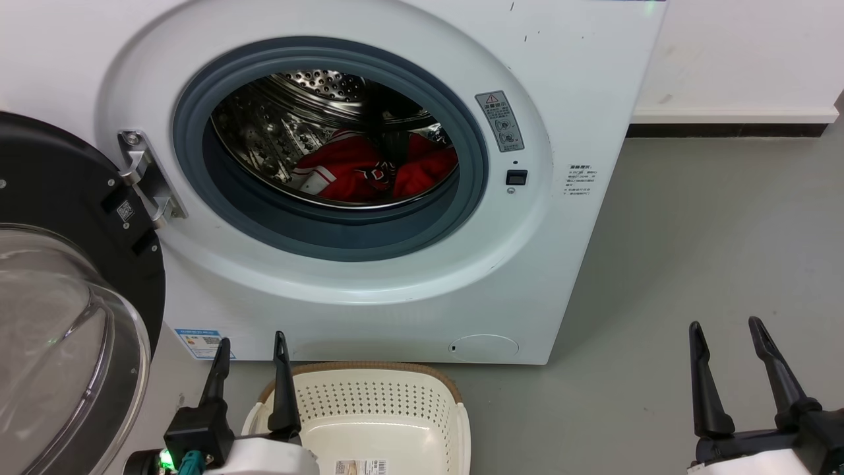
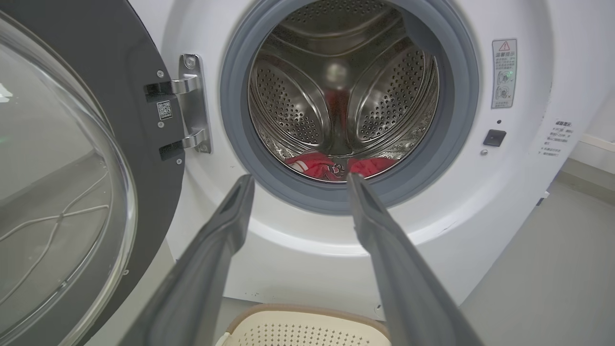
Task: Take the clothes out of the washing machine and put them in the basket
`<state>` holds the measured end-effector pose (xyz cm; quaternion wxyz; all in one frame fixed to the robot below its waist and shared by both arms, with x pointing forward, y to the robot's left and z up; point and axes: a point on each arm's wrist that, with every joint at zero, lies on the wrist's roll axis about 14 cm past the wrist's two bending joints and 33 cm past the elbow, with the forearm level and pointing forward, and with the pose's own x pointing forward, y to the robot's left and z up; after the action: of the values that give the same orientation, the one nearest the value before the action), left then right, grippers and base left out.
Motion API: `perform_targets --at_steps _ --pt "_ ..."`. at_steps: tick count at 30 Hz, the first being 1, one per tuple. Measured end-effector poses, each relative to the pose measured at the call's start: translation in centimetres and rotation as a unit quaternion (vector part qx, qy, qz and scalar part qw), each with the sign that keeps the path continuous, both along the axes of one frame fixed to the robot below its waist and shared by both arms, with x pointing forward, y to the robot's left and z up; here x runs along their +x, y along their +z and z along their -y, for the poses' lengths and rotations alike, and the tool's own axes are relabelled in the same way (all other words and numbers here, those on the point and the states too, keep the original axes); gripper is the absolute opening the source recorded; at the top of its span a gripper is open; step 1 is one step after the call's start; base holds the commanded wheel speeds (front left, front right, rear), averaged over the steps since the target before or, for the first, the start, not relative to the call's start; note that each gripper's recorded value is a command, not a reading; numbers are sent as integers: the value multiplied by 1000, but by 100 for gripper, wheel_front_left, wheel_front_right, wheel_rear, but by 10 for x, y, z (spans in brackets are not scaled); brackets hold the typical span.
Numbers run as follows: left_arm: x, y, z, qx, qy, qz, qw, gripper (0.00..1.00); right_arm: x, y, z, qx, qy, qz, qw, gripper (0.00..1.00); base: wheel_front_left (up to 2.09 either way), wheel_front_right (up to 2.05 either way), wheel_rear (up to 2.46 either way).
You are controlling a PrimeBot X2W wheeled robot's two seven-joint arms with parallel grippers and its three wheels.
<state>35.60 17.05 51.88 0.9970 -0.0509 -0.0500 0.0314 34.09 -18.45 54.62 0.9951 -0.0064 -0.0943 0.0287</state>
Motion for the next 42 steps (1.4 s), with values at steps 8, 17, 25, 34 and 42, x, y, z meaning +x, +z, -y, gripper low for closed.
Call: perform_targets --at_steps 8,17,25,34,42 --pt "-2 -2 2 23 -5 2 1000 100 -3 0 0 -18 0 4 1000 100 0 0 0" --pt "-5 -2 5 51 -10 7 999 100 -8 0 0 -36 -2 7 999 100 0 0 0" --pt "-5 -4 6 47 -7 4 999 100 -8 -4 2 -30 -5 1 1000 100 0 0 0" --pt "-6 -5 5 47 -6 2 999 100 -8 -5 2 -29 -5 0 1000 100 0 0 0" --pt "-4 -10 4 35 -5 -7 999 100 -8 -6 3 -29 -6 -2 1000 100 0 0 0"
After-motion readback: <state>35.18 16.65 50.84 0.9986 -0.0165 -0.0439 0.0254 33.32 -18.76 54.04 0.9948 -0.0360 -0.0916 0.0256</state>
